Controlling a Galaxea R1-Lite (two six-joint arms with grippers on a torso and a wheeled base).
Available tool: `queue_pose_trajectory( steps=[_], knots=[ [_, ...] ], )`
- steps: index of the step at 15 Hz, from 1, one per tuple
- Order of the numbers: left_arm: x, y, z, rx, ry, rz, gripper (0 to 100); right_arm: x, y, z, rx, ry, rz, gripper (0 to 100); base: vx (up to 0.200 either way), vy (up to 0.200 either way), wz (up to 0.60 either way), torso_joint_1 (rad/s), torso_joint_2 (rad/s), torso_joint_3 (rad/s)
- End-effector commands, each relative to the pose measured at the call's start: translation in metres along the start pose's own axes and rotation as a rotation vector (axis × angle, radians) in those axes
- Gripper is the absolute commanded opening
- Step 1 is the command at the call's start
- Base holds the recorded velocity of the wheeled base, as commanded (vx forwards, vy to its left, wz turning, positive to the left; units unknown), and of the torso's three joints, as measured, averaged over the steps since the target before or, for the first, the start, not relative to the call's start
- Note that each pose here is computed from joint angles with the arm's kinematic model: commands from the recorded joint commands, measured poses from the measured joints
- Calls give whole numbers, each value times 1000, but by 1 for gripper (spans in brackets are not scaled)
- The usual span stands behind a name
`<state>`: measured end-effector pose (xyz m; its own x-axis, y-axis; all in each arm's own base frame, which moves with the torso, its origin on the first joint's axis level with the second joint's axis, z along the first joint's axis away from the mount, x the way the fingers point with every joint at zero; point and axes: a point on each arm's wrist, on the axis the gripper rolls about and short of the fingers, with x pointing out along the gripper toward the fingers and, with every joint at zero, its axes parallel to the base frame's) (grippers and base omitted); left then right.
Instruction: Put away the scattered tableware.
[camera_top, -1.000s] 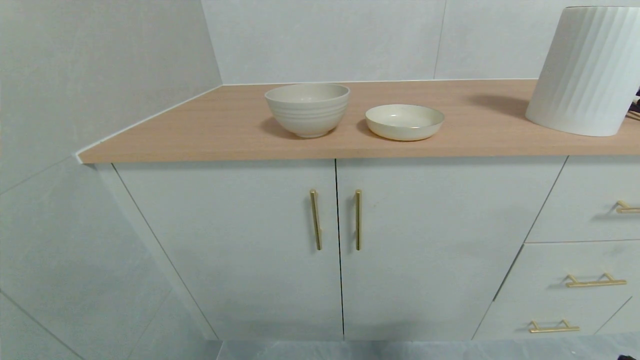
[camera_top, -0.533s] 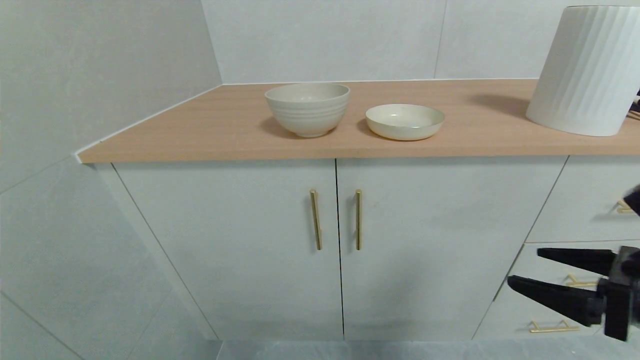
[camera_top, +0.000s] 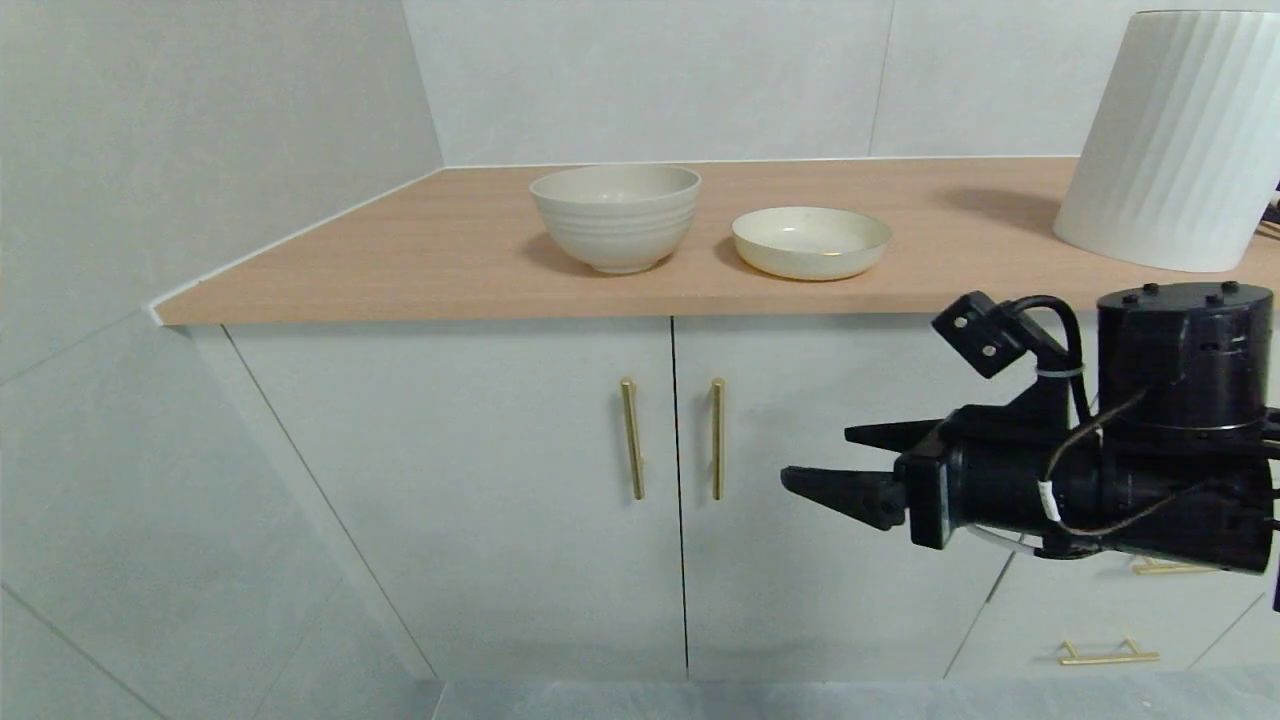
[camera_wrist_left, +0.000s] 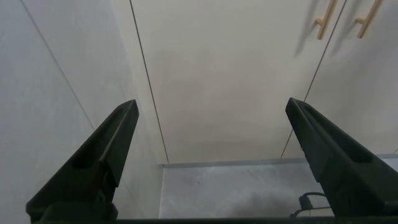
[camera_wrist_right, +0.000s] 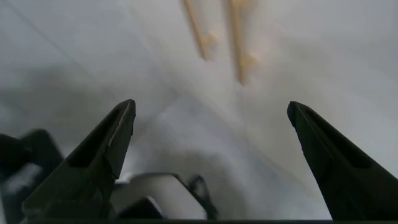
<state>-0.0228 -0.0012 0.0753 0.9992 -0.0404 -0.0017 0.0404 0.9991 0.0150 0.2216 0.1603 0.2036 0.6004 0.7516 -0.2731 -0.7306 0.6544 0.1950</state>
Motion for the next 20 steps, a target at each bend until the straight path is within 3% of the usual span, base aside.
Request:
queue_pose_trajectory(
  steps=[1, 5, 20],
  knots=[
    [0, 0, 0, 0, 1, 1, 100, 33, 0, 6, 1, 10, 25, 100, 0, 0, 0, 0, 0, 0],
    [0, 0, 0, 0, 1, 1, 100, 62, 5, -12, 46, 71, 62, 100, 0, 0, 0, 0, 0, 0],
    [0, 0, 0, 2, 1, 1, 100, 128, -15, -39, 124, -58, 11, 100, 0, 0, 0, 0, 0, 0]
  ],
)
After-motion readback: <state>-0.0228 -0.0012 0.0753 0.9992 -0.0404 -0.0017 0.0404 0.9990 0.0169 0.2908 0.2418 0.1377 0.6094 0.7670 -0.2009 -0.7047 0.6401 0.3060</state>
